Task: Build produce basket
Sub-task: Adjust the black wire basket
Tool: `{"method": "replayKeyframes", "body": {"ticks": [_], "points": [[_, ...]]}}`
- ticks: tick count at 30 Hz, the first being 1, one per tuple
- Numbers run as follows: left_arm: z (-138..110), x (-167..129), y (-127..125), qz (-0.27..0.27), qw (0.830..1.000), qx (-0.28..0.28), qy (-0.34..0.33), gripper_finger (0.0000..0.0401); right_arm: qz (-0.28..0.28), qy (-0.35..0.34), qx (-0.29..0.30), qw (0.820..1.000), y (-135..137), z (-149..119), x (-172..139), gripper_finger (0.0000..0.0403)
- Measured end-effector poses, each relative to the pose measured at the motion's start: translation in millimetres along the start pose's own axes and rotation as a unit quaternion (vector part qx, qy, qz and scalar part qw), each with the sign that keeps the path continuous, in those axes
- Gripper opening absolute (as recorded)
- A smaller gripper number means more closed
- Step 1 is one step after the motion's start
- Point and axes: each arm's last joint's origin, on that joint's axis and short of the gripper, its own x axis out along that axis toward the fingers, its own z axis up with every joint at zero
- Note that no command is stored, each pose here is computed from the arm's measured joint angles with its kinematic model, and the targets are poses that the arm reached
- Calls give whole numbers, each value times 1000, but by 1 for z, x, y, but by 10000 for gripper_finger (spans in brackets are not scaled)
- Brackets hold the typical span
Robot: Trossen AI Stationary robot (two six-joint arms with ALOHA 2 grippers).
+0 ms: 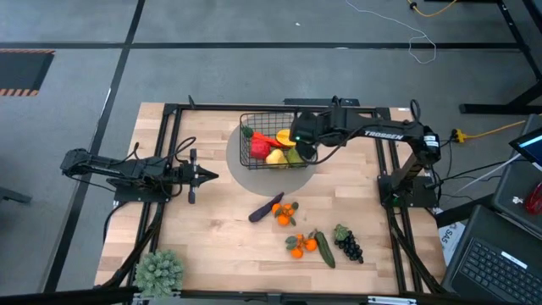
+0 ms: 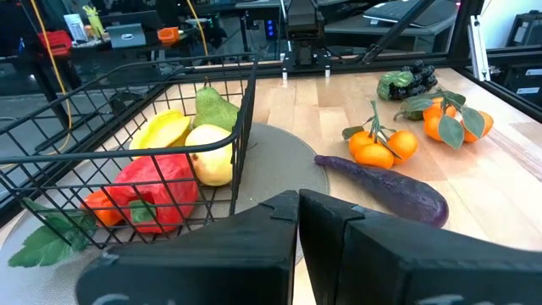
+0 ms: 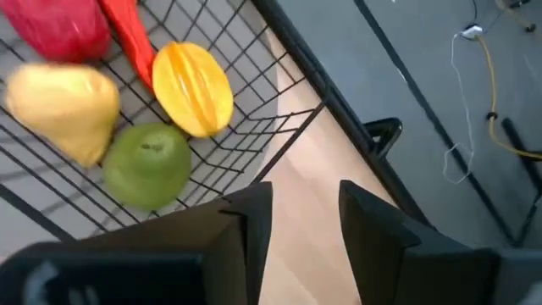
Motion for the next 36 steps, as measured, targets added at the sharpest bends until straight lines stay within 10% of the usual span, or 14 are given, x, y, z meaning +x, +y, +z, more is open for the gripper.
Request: {"method": "replayKeyframes", "body": {"ticks": [13, 23, 36], "points": [[0, 0, 0, 0, 1000, 2, 0, 4, 25, -107, 61, 992, -51, 47, 80, 126], [0, 0, 0, 0, 1000, 4, 0, 4, 76, -59, 100, 990, -68, 44, 150, 126], [0, 0, 0, 0, 1000, 4, 0, 4, 129, -8, 88, 988, -56, 40, 159, 126]]}}
